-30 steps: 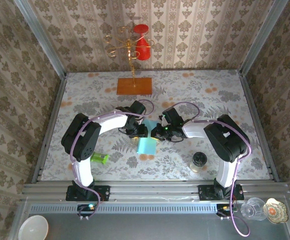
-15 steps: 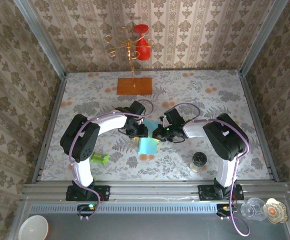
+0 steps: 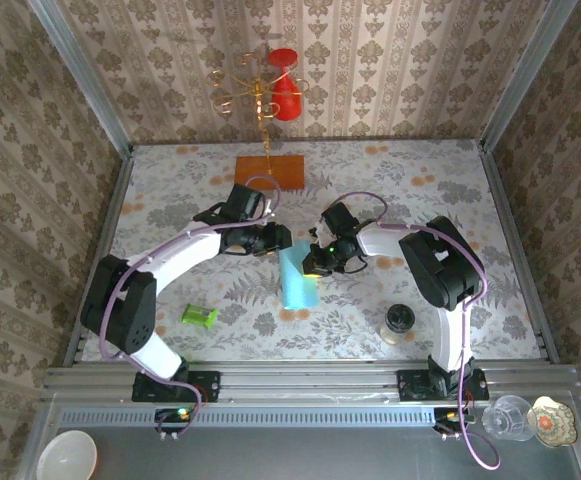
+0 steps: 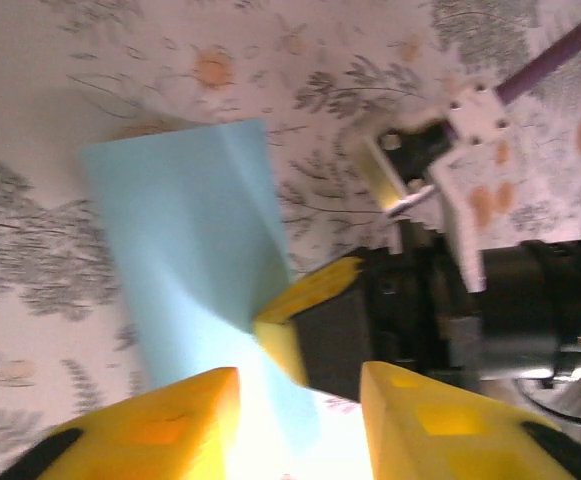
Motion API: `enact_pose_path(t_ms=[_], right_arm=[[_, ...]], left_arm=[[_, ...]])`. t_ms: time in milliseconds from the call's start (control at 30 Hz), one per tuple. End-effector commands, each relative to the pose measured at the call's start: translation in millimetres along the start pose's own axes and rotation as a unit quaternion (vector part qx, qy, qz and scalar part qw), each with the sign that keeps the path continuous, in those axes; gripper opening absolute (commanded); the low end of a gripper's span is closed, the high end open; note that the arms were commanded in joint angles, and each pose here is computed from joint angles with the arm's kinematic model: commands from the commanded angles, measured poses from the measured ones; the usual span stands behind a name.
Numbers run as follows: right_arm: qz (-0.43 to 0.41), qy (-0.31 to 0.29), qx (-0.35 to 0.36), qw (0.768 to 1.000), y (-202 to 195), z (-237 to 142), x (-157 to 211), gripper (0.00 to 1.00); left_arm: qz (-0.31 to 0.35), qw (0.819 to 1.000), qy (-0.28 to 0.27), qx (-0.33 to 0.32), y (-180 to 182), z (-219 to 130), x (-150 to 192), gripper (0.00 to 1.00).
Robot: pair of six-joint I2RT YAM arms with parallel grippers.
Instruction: Fold a paper plane with a square sheet of paper (pick it up from the middle)
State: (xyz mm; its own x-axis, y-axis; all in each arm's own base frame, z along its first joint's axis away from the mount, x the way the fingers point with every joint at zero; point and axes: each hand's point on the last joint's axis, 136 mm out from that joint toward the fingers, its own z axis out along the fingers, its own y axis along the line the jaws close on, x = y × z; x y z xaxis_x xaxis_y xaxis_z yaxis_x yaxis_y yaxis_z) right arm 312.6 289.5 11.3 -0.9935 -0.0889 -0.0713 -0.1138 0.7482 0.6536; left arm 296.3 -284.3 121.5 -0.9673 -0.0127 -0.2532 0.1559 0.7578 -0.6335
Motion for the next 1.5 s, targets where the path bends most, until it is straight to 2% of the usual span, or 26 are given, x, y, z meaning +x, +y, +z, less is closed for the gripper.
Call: enact_pose_path(t_ms=[0, 200, 400, 733, 900, 1167, 1433, 1467], right_arm=[[0.045, 0.061, 0.091, 0.993, -57.7, 16.7, 37.4, 0.04], [0.054, 0.061, 0.099, 0.992, -62.0, 17.4, 39.5, 0.04], [0.055, 0.058, 0.102, 0.992, -63.2, 16.6, 39.9, 0.04], [0.066, 0.058, 0.108, 0.990, -67.8, 18.5, 41.9, 0.04], [0.071, 0.062, 0.112, 0.989, -71.4, 19.9, 45.2, 0.04], [0.088, 0.086, 0.162, 0.979, -97.6, 18.3, 61.4, 0.03], [0.104, 0.096, 0.182, 0.973, -114.8, 14.1, 72.0, 0.02], [0.105, 0.096, 0.182, 0.973, -115.3, 13.5, 72.1, 0.02]], left_arm=[[-0.028, 0.998, 0.043, 0.028, -5.3, 20.3, 19.8, 0.29], [-0.048, 0.996, 0.080, -0.009, 8.0, 46.5, 34.2, 0.14], [-0.053, 0.993, 0.102, -0.026, 23.6, 54.6, 49.2, 0.07], [-0.055, 0.988, 0.144, -0.019, 28.8, 66.6, 69.5, 0.07], [-0.059, 0.987, 0.145, -0.044, 44.2, 69.8, 71.5, 0.07], [-0.082, 0.984, 0.145, -0.064, 80.6, 69.5, 80.2, 0.07], [-0.127, 0.981, 0.135, -0.056, 120.7, 39.8, 93.0, 0.07], [-0.143, 0.981, 0.119, -0.050, 127.5, 30.1, 85.3, 0.07]])
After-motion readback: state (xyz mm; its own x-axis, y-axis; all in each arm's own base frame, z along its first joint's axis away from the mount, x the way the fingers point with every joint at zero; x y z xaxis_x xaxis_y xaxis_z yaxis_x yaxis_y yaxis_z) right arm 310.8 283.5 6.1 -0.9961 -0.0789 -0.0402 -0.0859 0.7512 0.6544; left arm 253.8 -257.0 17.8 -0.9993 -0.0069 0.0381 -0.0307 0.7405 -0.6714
